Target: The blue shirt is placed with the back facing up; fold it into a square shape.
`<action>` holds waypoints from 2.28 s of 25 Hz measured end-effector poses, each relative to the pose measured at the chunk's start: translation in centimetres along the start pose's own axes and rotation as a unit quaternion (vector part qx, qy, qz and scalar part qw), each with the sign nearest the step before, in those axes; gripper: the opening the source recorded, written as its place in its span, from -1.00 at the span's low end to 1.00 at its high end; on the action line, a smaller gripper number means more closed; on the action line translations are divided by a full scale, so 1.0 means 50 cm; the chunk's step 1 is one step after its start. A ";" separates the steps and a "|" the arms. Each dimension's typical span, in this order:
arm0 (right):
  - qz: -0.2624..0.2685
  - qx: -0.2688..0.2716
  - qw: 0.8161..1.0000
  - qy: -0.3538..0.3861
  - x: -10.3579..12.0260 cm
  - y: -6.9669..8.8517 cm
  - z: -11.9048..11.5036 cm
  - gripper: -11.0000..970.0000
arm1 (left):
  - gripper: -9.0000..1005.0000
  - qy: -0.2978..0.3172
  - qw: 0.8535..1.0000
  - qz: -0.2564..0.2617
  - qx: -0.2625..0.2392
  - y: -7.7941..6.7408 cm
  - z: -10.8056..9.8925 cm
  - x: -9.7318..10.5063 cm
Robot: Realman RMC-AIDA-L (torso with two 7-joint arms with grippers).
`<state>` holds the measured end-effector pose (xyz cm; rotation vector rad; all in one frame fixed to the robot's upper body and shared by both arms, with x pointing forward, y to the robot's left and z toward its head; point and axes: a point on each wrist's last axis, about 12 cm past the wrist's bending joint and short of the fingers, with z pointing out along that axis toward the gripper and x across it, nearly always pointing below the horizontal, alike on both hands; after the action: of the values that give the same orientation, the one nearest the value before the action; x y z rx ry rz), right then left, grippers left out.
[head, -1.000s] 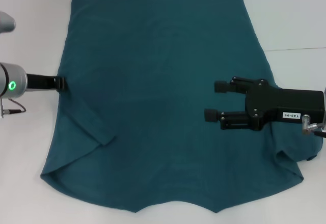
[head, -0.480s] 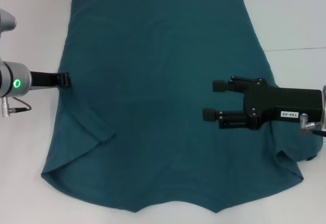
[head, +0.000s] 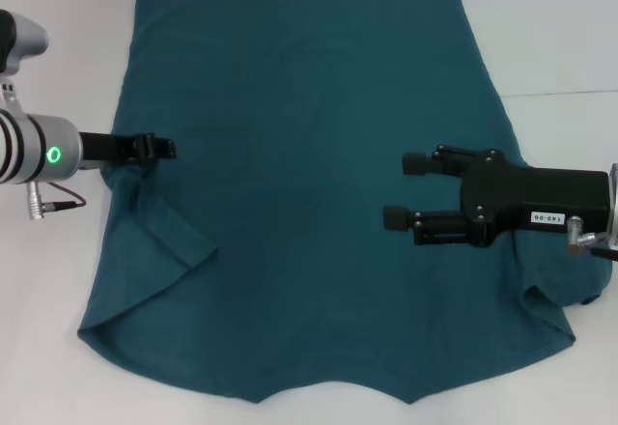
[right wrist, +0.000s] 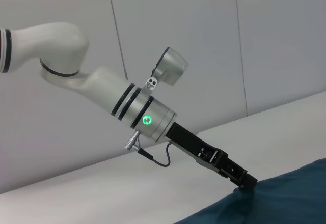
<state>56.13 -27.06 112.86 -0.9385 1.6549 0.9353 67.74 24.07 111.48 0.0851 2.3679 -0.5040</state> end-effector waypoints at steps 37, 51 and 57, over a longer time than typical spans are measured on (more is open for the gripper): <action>-0.007 0.002 1.000 -0.004 -0.016 -0.009 0.014 0.91 | -0.31 0.049 0.998 0.028 0.025 0.065 -0.087 0.059; -0.009 0.003 1.000 -0.004 -0.017 -0.010 0.014 0.91 | 0.02 0.034 0.999 0.005 -0.004 0.035 -0.024 0.076; -0.009 0.003 1.000 -0.004 -0.016 -0.010 0.014 0.91 | 0.31 0.038 0.999 0.013 -0.003 0.024 -0.015 0.080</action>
<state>56.99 -26.52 113.41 -0.9427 1.6393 0.9204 64.52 25.14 108.97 0.1336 2.4389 -0.4894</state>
